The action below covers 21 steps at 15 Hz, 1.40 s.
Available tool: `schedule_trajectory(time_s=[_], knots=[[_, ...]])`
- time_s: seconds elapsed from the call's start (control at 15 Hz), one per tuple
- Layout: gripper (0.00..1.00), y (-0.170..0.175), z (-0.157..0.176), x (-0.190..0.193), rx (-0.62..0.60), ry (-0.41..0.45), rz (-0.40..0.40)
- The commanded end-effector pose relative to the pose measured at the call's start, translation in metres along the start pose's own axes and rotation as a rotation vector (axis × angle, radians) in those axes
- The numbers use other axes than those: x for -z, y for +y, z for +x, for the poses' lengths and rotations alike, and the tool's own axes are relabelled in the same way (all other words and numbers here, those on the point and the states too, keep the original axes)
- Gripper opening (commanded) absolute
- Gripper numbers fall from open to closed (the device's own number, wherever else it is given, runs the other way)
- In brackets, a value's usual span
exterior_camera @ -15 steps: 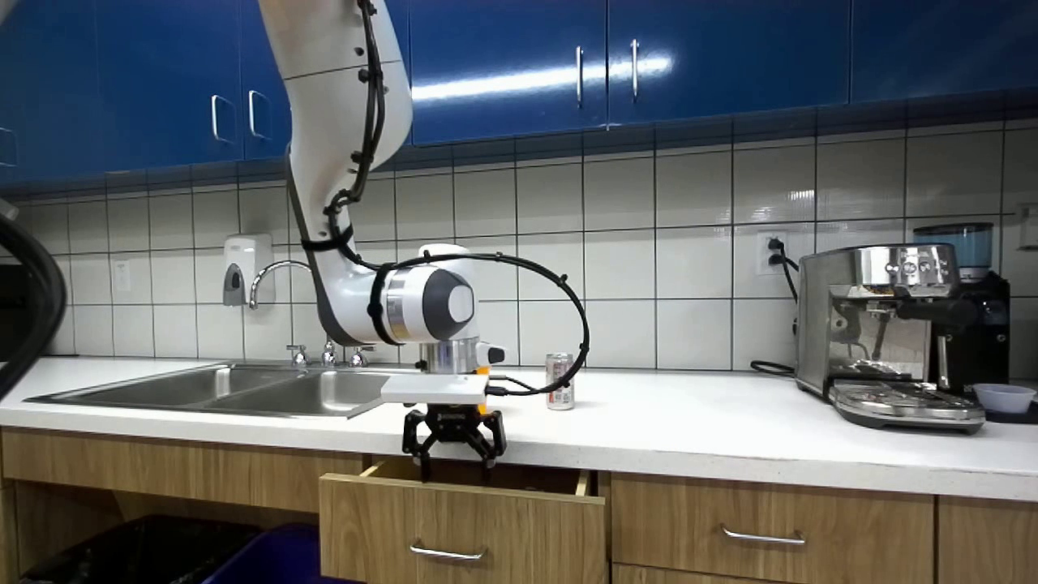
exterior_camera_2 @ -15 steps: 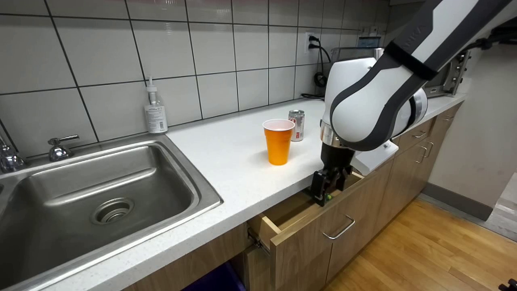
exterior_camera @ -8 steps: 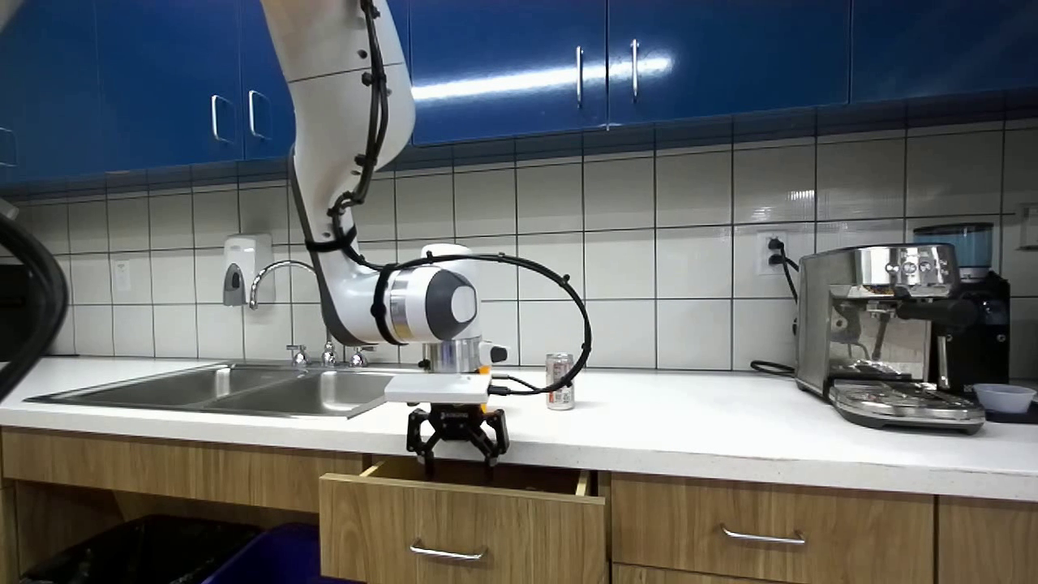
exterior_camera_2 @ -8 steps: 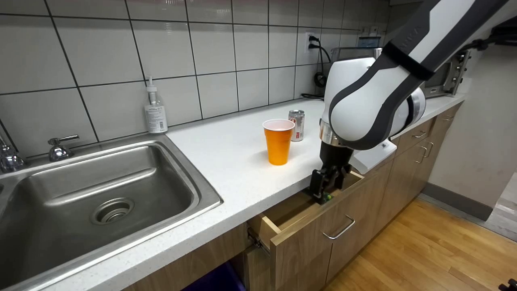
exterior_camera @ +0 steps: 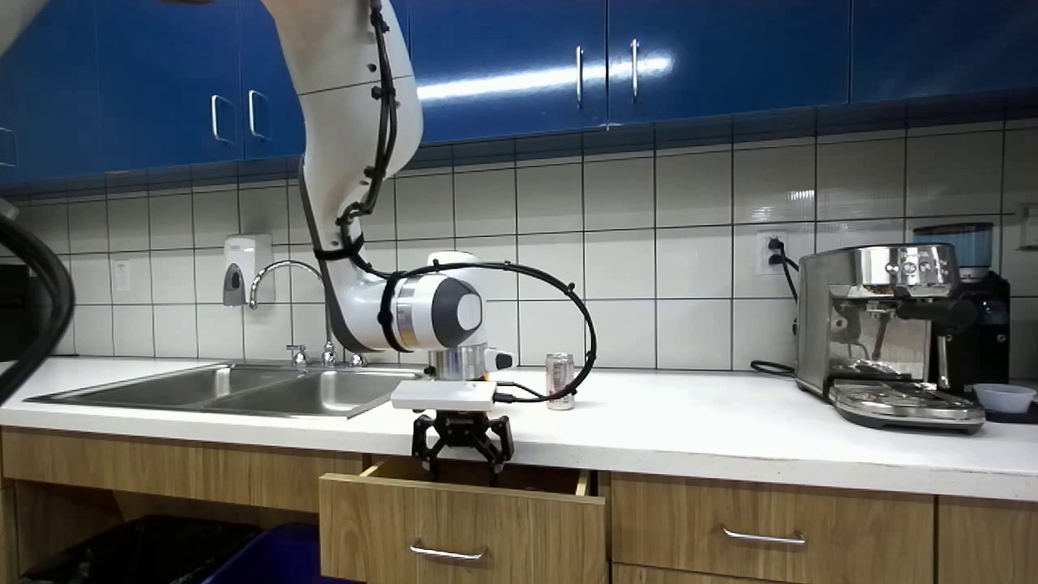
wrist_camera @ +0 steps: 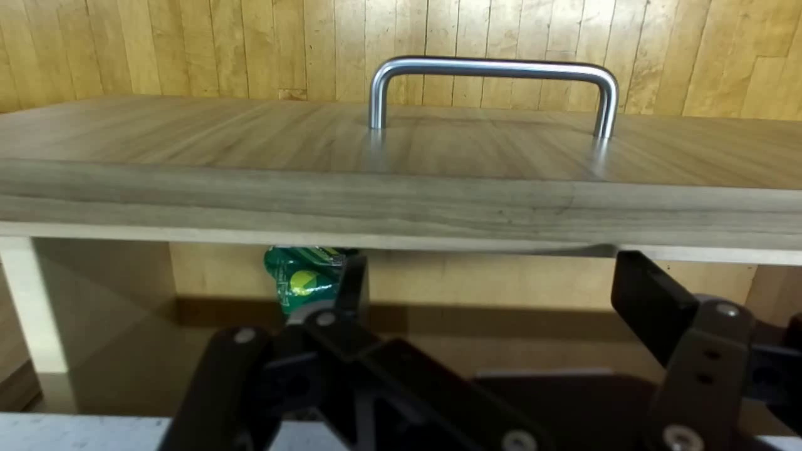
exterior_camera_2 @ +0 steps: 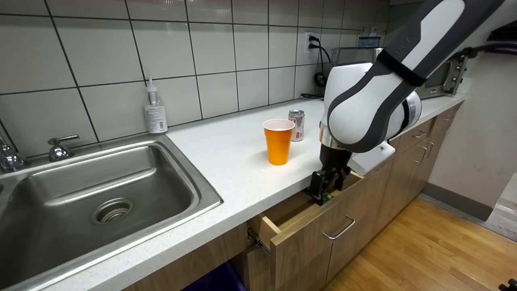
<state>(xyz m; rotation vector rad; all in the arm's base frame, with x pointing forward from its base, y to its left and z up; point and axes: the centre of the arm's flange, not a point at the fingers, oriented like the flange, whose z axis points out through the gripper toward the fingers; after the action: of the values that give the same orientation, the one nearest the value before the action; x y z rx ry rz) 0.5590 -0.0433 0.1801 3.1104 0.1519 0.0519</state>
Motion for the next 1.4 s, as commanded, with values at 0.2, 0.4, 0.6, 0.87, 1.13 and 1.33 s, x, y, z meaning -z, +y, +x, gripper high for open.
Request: schedule_trajectory(time_s=[0.2,0.4,0.6,0.87,1.13,1.33], knots=[[1.0,-0.004,0.0,-0.004,-0.012,-0.012,0.03],[1.0,-0.009,-0.006,-0.001,-0.018,-0.019,0.032],[1.0,-0.013,-0.013,-0.001,-0.025,-0.035,0.036],[1.0,-0.018,-0.022,0.002,-0.037,-0.046,0.04],[1.0,-0.02,-0.034,0.005,-0.053,-0.064,0.048],[1.0,-0.022,-0.042,0.007,-0.063,-0.067,0.047]])
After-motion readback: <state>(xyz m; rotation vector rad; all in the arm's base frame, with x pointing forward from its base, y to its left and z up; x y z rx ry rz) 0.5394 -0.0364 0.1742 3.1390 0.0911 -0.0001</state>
